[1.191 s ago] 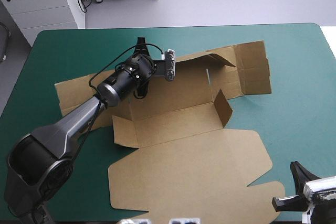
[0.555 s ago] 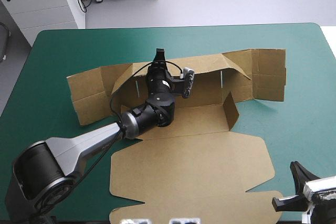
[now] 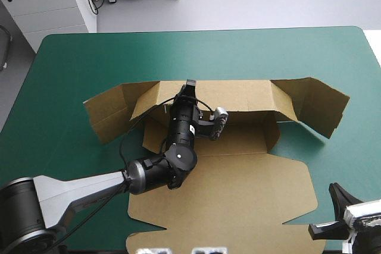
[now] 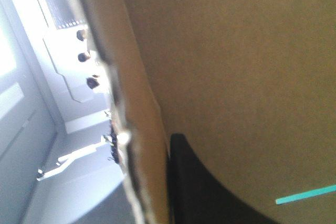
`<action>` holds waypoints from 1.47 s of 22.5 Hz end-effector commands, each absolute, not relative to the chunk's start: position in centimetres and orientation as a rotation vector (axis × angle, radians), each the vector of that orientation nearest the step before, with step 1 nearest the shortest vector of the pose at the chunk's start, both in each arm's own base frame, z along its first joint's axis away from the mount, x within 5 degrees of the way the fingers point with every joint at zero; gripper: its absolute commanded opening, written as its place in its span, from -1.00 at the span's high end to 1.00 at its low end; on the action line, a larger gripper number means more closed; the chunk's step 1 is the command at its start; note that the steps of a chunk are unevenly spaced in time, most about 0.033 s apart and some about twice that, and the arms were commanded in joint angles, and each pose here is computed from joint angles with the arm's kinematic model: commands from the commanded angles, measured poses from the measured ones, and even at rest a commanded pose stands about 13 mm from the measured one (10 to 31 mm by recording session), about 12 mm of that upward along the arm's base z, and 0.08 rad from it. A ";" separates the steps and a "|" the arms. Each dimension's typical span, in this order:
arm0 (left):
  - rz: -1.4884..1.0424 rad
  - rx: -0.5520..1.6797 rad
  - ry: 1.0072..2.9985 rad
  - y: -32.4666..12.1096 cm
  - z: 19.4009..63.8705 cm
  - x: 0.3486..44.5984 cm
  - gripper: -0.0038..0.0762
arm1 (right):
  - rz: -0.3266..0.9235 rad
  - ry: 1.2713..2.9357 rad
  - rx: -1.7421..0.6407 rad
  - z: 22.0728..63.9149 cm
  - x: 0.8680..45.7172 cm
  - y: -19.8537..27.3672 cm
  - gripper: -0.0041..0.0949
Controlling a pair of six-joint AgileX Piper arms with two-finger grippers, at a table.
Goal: Fold the box
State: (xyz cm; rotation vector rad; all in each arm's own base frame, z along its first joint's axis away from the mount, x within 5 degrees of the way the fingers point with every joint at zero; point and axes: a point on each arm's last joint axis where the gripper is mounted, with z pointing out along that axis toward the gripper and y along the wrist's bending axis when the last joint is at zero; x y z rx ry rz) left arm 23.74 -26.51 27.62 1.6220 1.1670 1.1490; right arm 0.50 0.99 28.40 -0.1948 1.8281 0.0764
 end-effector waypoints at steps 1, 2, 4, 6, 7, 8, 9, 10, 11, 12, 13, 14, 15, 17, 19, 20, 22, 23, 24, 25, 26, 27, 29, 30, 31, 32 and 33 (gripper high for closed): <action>1.198 1.551 1.139 -25.4 29.0 23.0 0.92 | 0.074 1.713 -0.180 29.7 0.1 0.9 0.96; 1.191 1.537 1.159 -25.2 28.9 22.9 0.92 | 0.074 1.713 -0.180 29.7 0.1 0.9 0.96; 1.156 1.530 1.179 -25.1 28.5 22.1 0.92 | 0.074 1.713 -0.180 29.7 0.1 0.9 0.96; 1.142 1.546 1.158 -25.5 28.4 21.6 0.92 | 0.071 1.713 -0.180 29.7 0.1 0.9 0.96; 1.136 1.550 1.144 -25.7 28.4 21.4 0.92 | 0.069 1.713 -0.180 29.7 0.1 0.9 0.96; 1.127 1.556 1.136 -25.9 28.4 21.2 0.92 | 0.063 1.697 -0.178 29.8 0.1 0.9 0.96; 1.124 1.558 1.134 -26.0 28.4 21.1 0.92 | 0.059 1.672 -0.173 30.0 0.1 0.8 0.96; 1.122 1.559 1.132 -26.0 28.4 21.1 0.92 | 0.063 1.630 -0.158 30.5 0.1 0.8 0.95; 1.122 1.559 1.132 -26.0 28.4 21.1 0.92 | 0.113 1.589 -0.094 31.4 0.4 0.7 0.95; 1.121 1.559 1.139 -26.0 28.3 21.1 0.92 | 0.131 1.588 -0.070 31.7 0.7 0.7 0.95; 1.123 1.558 1.140 -25.9 28.4 21.1 0.92 | 0.151 1.634 -0.049 32.5 1.8 0.8 0.95; 1.123 1.558 1.140 -25.9 28.4 21.1 0.92 | 0.151 1.658 -0.048 32.9 2.4 0.8 0.95; 1.126 1.557 1.133 -26.0 28.4 21.1 0.92 | 0.139 1.733 -0.061 33.7 4.4 0.9 0.95; 1.127 1.557 1.134 -25.9 28.4 21.2 0.92 | 0.117 1.837 -0.101 35.3 8.0 1.2 0.95; 1.127 1.557 1.134 -25.9 28.4 21.2 0.92 | 0.109 1.892 -0.108 37.1 11.8 1.4 0.95; 1.127 1.557 1.134 -25.9 28.4 21.2 0.92 | 0.108 1.904 -0.103 38.4 14.7 1.5 0.95; 1.127 1.557 1.134 -25.9 28.4 21.2 0.92 | 0.117 1.915 -0.098 40.3 18.4 1.7 0.95; 1.127 1.557 1.134 -25.9 28.4 21.2 0.92 | 0.120 1.922 -0.097 40.8 19.8 1.8 0.95; 1.121 1.561 1.137 -26.0 28.3 21.2 0.92 | 0.120 1.934 -0.097 41.6 22.6 1.9 0.95; 1.121 1.561 1.137 -26.0 28.3 21.2 0.92 | 0.120 1.948 -0.096 41.6 23.9 2.0 0.95; 1.121 1.561 1.137 -26.0 28.3 21.2 0.92 | 0.124 1.960 -0.093 41.9 26.5 2.1 0.95; 1.121 1.561 1.137 -26.0 28.3 21.2 0.92 | 0.133 1.981 -0.092 42.0 28.6 2.3 0.96; 1.121 1.561 1.137 -26.0 28.3 21.2 0.92 | 0.147 2.055 -0.092 41.0 30.9 2.5 0.96; 1.121 1.561 1.137 -26.0 28.3 21.2 0.92 | 0.158 2.108 -0.097 40.5 31.9 2.7 0.96; 1.121 1.561 1.137 -26.0 28.3 21.2 0.92 | 0.167 2.171 -0.106 39.8 32.7 2.8 0.96; 1.121 1.561 1.137 -26.0 28.3 21.2 0.92 | 0.179 2.226 -0.113 39.3 33.3 2.9 0.96; 1.121 1.561 1.137 -26.0 28.3 21.2 0.92 | 0.196 2.293 -0.121 38.7 33.8 3.1 0.96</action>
